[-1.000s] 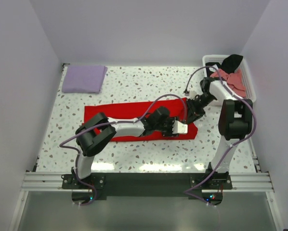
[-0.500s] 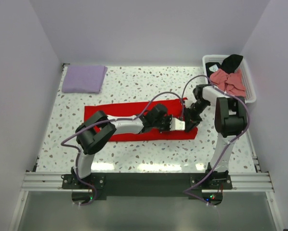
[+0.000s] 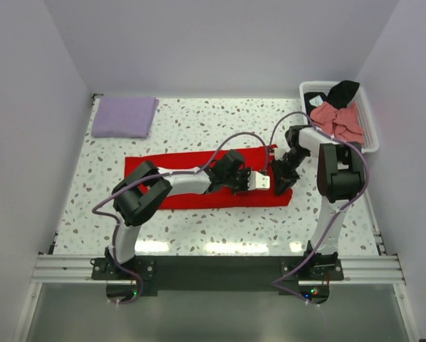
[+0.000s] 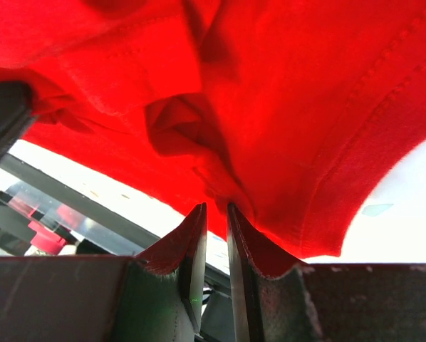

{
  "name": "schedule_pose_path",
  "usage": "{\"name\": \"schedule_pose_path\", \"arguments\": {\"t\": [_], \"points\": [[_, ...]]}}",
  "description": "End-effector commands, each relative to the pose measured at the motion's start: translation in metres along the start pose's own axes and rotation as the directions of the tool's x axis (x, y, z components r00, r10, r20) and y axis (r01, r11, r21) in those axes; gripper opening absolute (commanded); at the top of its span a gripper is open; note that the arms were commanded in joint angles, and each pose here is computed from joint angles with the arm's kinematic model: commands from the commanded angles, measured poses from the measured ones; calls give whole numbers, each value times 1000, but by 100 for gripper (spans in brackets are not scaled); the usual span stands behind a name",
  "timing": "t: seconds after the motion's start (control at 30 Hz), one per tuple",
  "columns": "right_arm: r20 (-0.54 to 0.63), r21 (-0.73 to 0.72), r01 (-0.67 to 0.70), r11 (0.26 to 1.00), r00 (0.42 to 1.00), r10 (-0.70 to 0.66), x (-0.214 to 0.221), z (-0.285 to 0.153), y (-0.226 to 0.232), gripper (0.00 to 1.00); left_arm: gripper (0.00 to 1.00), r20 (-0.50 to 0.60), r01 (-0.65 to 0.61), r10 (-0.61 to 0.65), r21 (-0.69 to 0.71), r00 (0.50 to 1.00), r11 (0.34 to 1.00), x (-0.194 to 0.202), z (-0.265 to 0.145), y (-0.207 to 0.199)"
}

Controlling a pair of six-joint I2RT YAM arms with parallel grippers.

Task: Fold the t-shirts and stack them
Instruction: Fold the tshirt

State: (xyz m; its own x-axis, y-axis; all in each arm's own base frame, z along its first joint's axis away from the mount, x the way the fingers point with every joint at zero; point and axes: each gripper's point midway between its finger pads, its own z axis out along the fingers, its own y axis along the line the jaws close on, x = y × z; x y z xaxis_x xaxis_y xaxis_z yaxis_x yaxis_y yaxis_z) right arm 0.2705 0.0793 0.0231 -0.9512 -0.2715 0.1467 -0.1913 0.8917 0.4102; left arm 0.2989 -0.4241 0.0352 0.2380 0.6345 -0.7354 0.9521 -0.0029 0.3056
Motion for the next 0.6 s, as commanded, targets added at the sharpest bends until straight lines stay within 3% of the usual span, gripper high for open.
{"name": "schedule_pose_path", "arguments": {"t": [0.0,0.1,0.43,0.57], "points": [[17,30,-17,999,1000,16,-8,-1,-7,21,0,68,10,-8,-32,998,999,-23,-12,27],[18,45,-15,999,1000,15,-10,0,-10,21,0,92,41,-33,-80,995,996,-27,-34,55],[17,56,2,998,1000,-3,-10,-4,-11,22,0,7,95,-95,-171,995,981,36,-55,103],[13,58,8,998,1000,-9,-9,-5,-11,22,20,-18,156,-164,-233,986,960,55,-59,126]]}}
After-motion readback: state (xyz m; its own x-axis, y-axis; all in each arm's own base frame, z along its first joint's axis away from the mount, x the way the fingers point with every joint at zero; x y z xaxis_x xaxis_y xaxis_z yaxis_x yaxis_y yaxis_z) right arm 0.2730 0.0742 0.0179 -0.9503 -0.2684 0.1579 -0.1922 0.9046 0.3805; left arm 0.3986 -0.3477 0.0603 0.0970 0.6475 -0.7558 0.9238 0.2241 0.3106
